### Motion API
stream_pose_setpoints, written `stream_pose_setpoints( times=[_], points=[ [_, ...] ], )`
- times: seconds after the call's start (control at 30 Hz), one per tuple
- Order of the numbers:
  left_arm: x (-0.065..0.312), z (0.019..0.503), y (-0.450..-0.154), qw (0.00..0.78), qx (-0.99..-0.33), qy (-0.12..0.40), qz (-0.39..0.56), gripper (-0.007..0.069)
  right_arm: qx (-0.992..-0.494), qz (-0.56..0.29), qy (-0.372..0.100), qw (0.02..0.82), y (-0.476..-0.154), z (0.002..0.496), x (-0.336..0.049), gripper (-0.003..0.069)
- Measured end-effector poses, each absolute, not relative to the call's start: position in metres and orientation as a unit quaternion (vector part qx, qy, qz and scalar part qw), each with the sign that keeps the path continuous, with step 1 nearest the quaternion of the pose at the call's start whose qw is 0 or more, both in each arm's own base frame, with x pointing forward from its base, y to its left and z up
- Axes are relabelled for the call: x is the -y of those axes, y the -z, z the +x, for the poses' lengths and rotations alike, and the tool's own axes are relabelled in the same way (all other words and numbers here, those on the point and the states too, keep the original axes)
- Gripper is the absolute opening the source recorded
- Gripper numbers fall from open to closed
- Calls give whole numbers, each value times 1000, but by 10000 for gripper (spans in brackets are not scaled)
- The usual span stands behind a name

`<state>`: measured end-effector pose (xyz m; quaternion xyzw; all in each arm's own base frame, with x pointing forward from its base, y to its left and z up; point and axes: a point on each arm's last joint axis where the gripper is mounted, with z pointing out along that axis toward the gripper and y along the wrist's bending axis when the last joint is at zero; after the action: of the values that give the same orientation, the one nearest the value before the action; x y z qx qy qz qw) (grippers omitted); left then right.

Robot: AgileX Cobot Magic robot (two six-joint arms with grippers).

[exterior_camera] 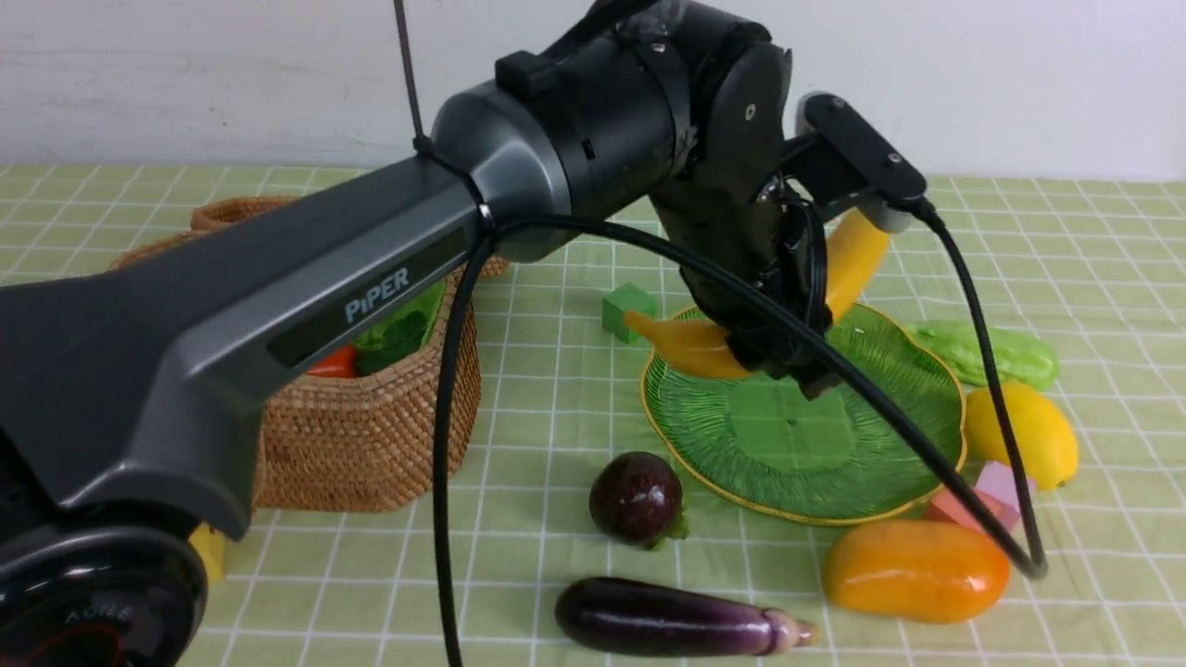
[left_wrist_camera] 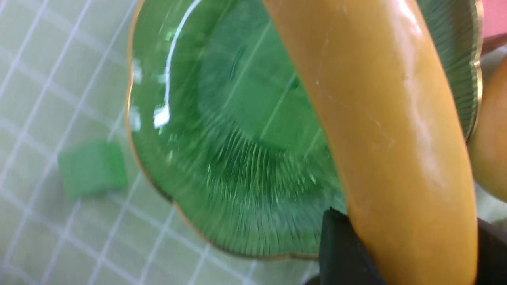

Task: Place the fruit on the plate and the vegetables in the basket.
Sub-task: Use the left arm to grab a banana and put it into the right plate

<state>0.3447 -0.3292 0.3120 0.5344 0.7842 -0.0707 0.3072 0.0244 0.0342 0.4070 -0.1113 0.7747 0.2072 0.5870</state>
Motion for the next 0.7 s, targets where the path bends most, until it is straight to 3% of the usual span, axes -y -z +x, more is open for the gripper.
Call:
stream_pose_setpoints(
  times=[0.27, 0.43, 0.7],
  points=[
    [352, 363, -268, 331, -742, 78, 578, 312, -814, -66, -137, 560, -408, 19, -17, 97],
    [359, 372, -246, 336, -741, 75, 577, 312, -828, -63, -128, 543, -405, 16, -15, 102],
    [362, 376, -246, 364, -734, 76, 569, 312, -829, -64, -135, 538, -405, 16, -16, 107]
  ],
)
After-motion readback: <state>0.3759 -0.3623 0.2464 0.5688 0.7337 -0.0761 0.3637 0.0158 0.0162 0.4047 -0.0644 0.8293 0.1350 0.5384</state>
